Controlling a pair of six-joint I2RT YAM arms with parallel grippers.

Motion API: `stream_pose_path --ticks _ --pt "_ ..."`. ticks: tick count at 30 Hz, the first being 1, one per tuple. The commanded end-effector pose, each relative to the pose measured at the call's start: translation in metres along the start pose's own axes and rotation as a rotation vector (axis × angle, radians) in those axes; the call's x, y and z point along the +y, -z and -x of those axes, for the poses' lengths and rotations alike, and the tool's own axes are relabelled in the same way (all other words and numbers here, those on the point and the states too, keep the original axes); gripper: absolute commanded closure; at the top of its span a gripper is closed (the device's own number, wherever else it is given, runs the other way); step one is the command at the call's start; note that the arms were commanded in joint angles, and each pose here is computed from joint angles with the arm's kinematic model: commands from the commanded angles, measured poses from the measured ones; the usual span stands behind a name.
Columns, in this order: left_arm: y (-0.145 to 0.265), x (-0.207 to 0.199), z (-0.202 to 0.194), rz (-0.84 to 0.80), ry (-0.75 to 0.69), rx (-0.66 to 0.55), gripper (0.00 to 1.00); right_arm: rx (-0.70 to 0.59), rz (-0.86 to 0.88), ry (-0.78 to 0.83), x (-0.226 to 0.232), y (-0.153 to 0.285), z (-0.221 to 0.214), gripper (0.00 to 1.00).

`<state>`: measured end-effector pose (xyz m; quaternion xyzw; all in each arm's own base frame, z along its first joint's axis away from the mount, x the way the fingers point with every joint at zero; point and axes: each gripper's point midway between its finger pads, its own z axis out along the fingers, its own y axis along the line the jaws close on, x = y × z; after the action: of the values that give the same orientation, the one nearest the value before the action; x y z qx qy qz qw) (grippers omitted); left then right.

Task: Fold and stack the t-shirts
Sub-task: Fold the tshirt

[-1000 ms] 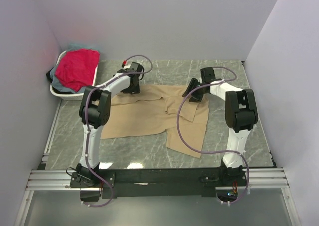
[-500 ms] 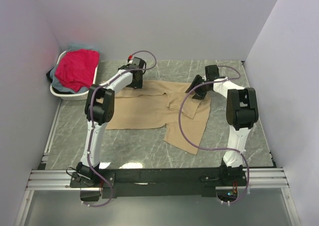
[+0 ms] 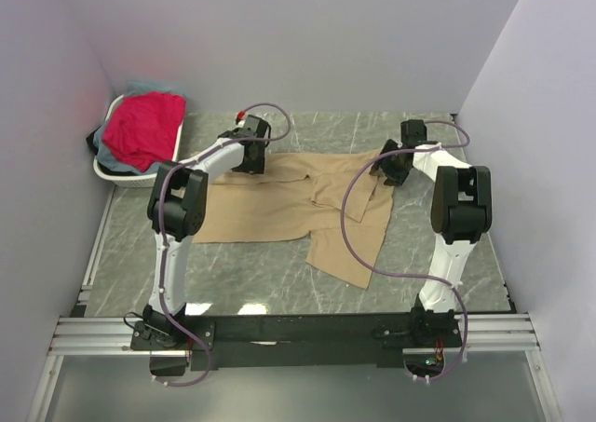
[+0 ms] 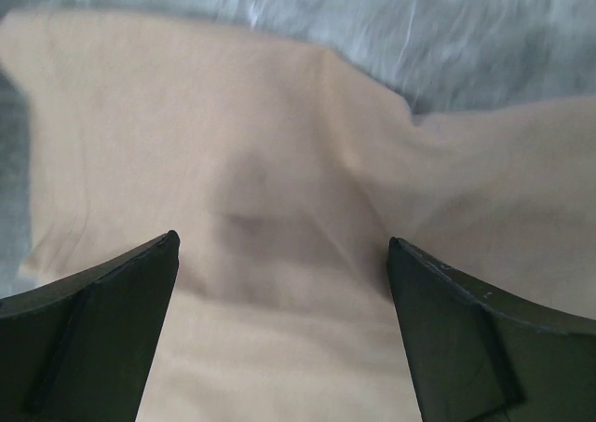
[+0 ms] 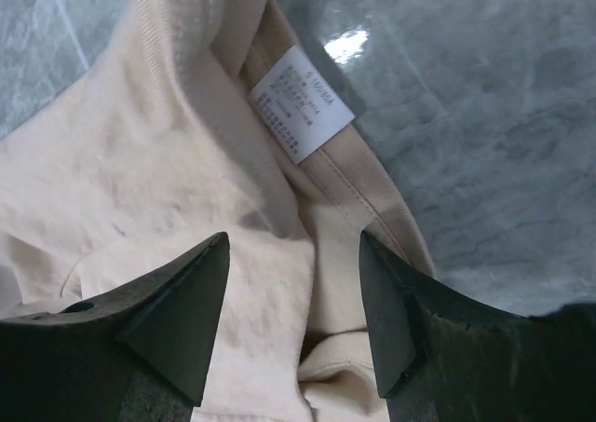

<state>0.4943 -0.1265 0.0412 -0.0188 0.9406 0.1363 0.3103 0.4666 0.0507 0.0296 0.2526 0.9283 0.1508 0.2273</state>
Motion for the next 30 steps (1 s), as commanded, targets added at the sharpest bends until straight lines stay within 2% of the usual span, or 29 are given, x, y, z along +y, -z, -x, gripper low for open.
stream_pose_path --ticks 1,4,6,7,10,11,13,14,19,20,23,30 --pt "0.076 0.015 0.046 -0.044 0.110 -0.177 0.01 -0.102 0.150 0.107 0.040 0.045 0.024 0.35" --pt "0.112 0.031 0.057 -0.065 0.195 -0.251 0.01 -0.168 0.172 0.108 0.045 0.079 0.026 0.35" --pt "0.119 0.045 0.045 -0.033 0.214 -0.249 0.01 -0.196 0.168 0.108 0.041 0.103 0.018 0.34" --pt "0.135 0.059 0.049 -0.011 0.265 -0.287 0.00 -0.238 0.180 0.107 0.043 0.123 0.019 0.34" --pt "0.142 0.076 0.023 0.030 0.334 -0.260 0.01 -0.222 0.198 0.074 0.034 0.140 -0.009 0.35" --pt "0.138 0.079 0.005 0.049 0.332 -0.222 0.01 -0.172 0.200 0.065 0.024 0.135 -0.032 0.35" --pt "0.138 0.085 -0.018 0.065 0.383 -0.179 0.01 -0.175 0.232 0.050 0.020 0.147 -0.049 0.36" --pt "0.129 0.085 -0.044 0.073 0.376 -0.129 0.01 -0.131 0.221 0.039 0.006 0.140 -0.073 0.35" --pt "0.118 0.077 -0.105 0.009 0.446 -0.040 0.01 -0.109 0.227 0.007 -0.020 0.156 -0.124 0.35" --pt "0.118 0.073 -0.111 -0.016 0.456 -0.028 0.00 -0.072 0.212 -0.010 -0.030 0.154 -0.141 0.35" --pt "0.117 0.076 -0.130 -0.017 0.483 -0.005 0.00 -0.078 0.216 -0.029 -0.040 0.160 -0.159 0.36" --pt "0.115 0.106 -0.153 0.054 0.580 0.023 0.01 0.000 0.181 -0.102 -0.069 0.154 -0.208 0.37"
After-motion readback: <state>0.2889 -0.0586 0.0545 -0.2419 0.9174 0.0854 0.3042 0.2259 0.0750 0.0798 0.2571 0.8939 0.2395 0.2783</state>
